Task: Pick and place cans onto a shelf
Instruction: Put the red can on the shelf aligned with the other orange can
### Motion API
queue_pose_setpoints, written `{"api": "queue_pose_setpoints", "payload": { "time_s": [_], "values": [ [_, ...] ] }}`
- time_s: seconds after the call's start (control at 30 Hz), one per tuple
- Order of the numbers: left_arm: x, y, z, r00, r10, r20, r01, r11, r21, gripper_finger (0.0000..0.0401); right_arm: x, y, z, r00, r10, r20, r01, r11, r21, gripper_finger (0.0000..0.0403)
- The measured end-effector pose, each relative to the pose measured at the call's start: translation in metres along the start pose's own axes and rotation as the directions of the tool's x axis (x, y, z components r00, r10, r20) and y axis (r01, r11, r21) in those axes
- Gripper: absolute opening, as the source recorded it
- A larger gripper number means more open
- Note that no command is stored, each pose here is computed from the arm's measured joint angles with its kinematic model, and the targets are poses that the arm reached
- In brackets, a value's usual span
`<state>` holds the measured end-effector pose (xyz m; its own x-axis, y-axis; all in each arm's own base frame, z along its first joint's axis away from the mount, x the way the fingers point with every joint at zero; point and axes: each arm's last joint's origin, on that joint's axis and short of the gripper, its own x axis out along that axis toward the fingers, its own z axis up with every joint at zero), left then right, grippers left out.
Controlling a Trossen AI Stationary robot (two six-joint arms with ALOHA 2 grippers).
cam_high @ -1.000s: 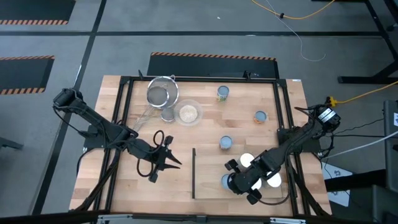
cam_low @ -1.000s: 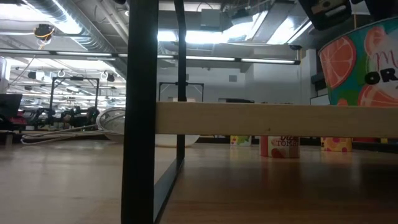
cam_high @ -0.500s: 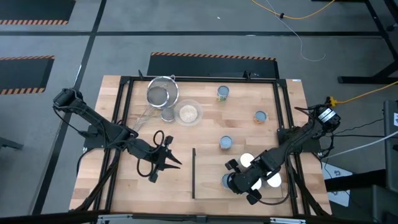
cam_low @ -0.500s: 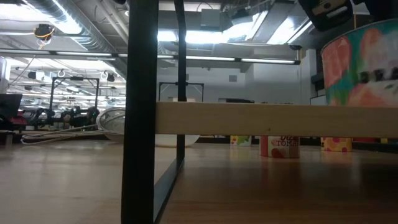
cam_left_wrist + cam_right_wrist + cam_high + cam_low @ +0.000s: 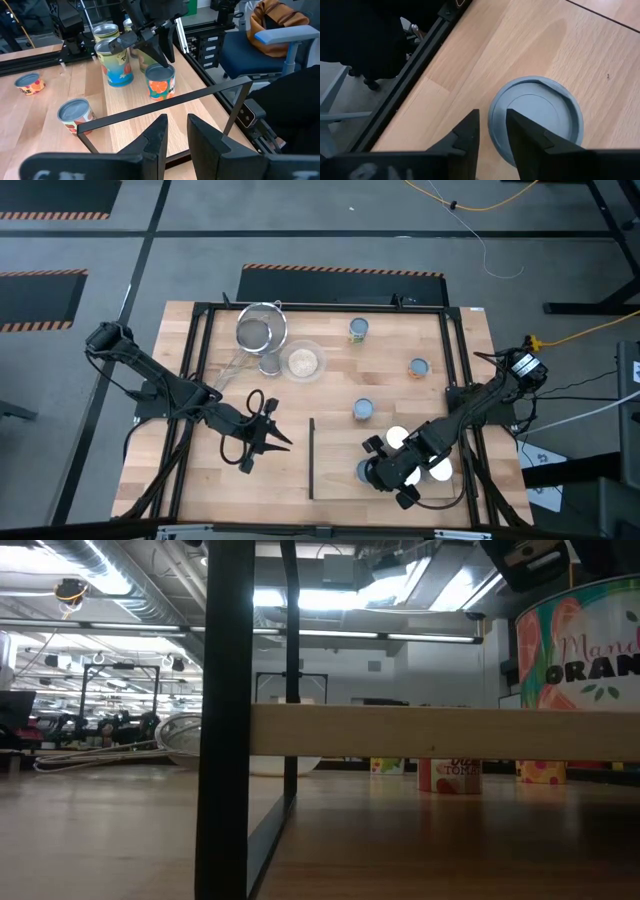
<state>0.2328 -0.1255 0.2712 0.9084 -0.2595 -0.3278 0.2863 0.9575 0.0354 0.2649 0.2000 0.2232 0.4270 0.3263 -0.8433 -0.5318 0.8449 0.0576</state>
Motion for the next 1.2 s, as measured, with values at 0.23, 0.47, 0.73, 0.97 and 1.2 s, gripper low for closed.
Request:
{"api": "queue_pose_setpoints", "payload": {
  "time_s": [0.23,0.47,0.73,0.97,1.2],
  "values": [
    [0.000,0.000,0.000,1.000,0.000,0.000,0.000,1.000,0.000,0.0066,0.000,0.000,0.000,1.000,0.000,0.001,0.000,1.000,-0.003,0.0101],
    [0.000,0.000,0.000,1.000,0.000,0.000,0.000,1.000,0.000,0.0066,-0.014,0.002,0.016,1.000,0.003,0.028,-0.003,1.000,-0.005,0.0101],
    [0.000,0.001,0.001,0.999,0.038,0.016,-0.038,0.999,-0.004,0.0066,-0.042,0.000,0.040,0.999,-0.004,0.040,0.004,1.000,0.006,0.0101],
    [0.001,0.014,0.006,0.983,0.171,0.062,-0.174,0.983,0.058,0.0066,-0.056,-0.020,0.055,0.991,-0.085,0.103,0.079,0.995,0.061,0.0101],
    [0.006,0.055,0.005,0.974,0.223,0.044,-0.226,0.969,0.101,0.0066,-0.060,-0.054,0.055,0.983,-0.157,0.098,0.142,0.979,0.144,0.0101]
  ]
}}
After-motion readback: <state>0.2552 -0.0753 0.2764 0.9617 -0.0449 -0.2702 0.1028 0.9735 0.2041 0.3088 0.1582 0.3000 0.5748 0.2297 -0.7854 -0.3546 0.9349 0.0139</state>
